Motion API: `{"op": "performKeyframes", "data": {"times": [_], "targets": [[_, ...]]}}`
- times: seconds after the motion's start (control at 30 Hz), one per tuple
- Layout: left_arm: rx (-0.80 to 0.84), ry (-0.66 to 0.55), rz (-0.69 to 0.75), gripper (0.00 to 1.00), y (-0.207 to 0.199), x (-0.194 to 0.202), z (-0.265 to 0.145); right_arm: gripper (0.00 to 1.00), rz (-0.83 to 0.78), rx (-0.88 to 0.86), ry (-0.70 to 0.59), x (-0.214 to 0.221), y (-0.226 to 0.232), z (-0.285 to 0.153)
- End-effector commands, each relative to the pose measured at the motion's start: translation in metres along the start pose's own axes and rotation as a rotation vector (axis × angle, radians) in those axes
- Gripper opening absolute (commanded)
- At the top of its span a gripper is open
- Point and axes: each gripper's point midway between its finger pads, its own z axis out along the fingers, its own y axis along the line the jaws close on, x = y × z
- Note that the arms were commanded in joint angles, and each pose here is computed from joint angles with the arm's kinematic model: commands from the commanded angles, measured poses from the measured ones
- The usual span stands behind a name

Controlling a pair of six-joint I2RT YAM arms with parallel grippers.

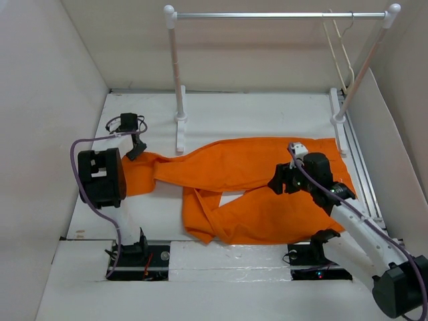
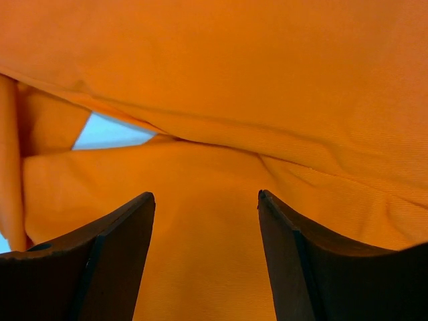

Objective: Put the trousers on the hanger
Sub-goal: Fold the trousers

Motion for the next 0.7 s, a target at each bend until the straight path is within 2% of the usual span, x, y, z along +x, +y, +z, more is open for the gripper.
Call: {"op": "performKeyframes", "data": {"times": [0.0,0.03,0.13,0.17,0.23,0.27,0.33,0.37,0.4,0.47,0.53,0.57,0.6,0.63,0.67], "targets": [[0.019,-0.01,0.029,0.06,-0.004,-0.008,-0.001,0.69,-0.02,0.026,-0.017,-0.015,0.001,0.008],[0.023,-0.008,0.032,0.0,-0.005,-0.008,0.0,0.69,-0.026,0.026,0.006,-0.012,0.002,0.012],[0.0,-0.033,0.026,0.0,-0.007,-0.025,0.001,0.7,-0.044,0.013,0.006,-0.019,0.008,0.015],[-0.011,-0.104,0.011,0.0,-0.016,-0.055,-0.007,0.7,-0.05,0.007,-0.002,-0.023,0.012,0.016],[-0.035,-0.109,0.018,0.0,-0.016,-0.06,-0.007,0.7,-0.057,-0.002,-0.017,-0.027,0.015,0.019],[-0.04,-0.171,0.0,0.0,-0.024,-0.086,-0.014,0.7,-0.057,0.013,-0.013,-0.026,0.012,0.022],[-0.064,-0.175,0.023,0.0,-0.03,-0.096,-0.008,0.72,-0.066,0.036,-0.01,-0.03,0.007,0.029],[-0.051,-0.225,0.004,0.0,-0.043,-0.121,-0.016,0.73,-0.067,0.042,0.001,-0.031,0.005,0.033],[-0.083,-0.196,0.025,0.0,-0.043,-0.116,-0.001,0.73,-0.068,0.046,0.026,-0.034,0.004,0.042],[-0.06,-0.221,0.044,0.02,-0.058,-0.136,-0.003,0.75,-0.076,0.051,0.05,-0.038,0.003,0.05],[-0.05,-0.189,0.096,0.33,-0.066,-0.133,0.008,0.76,-0.099,0.034,0.056,-0.05,0.014,0.056],[-0.047,-0.208,0.103,0.49,-0.071,-0.145,0.002,0.76,-0.109,0.022,0.055,-0.052,0.02,0.058],[-0.048,-0.197,0.106,0.72,-0.066,-0.147,-0.002,0.76,-0.12,0.006,0.05,-0.055,0.027,0.058],[-0.024,-0.194,0.103,0.77,-0.069,-0.147,-0.009,0.75,-0.138,-0.018,0.039,-0.062,0.037,0.059],[-0.009,-0.155,0.108,0.78,-0.064,-0.131,-0.009,0.71,-0.175,-0.069,0.048,-0.06,0.058,0.059]]}}
